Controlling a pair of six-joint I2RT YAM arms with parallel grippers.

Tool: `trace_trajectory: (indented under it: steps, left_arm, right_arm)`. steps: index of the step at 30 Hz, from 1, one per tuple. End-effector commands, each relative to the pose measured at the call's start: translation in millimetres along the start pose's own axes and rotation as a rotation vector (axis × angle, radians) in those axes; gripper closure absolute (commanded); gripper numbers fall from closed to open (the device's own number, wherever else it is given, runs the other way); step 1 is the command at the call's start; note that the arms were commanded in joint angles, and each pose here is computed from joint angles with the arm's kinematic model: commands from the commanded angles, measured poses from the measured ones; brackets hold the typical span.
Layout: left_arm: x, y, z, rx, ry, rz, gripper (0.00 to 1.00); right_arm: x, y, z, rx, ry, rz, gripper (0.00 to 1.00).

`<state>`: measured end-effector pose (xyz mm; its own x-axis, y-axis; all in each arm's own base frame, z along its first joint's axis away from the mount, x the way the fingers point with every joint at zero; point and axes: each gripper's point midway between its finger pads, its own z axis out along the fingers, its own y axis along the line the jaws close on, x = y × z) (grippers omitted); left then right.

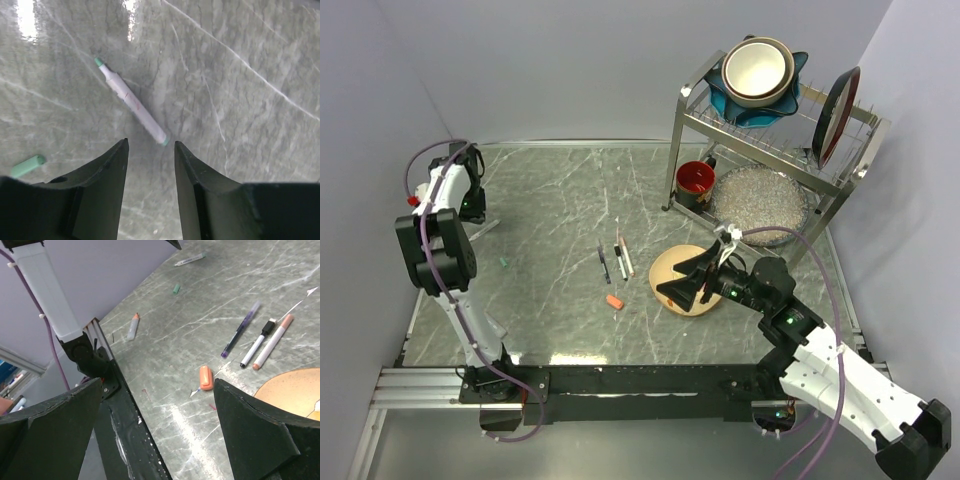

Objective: Insert the pens into the pen caps

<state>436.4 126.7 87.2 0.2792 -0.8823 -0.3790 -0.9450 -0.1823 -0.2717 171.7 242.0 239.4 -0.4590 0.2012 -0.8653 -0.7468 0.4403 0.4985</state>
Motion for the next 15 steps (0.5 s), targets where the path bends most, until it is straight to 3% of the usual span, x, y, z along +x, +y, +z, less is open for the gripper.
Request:
trace_trajectory:
  steps: [1,15]
  left_arm:
    - [-8.9,0.2,9.4,-0.039,-0.053,-0.057,0.54]
    - [15.0,30.0,60.1,-0.148,-0.045,-0.083,0.60]
  right_arm:
    - [-10.7,0.2,-0.6,0.007,-0.042,-0.041,0.00]
    - [-14.3,0.1,-3.0,0.015,-0.060,-0.053,0.00]
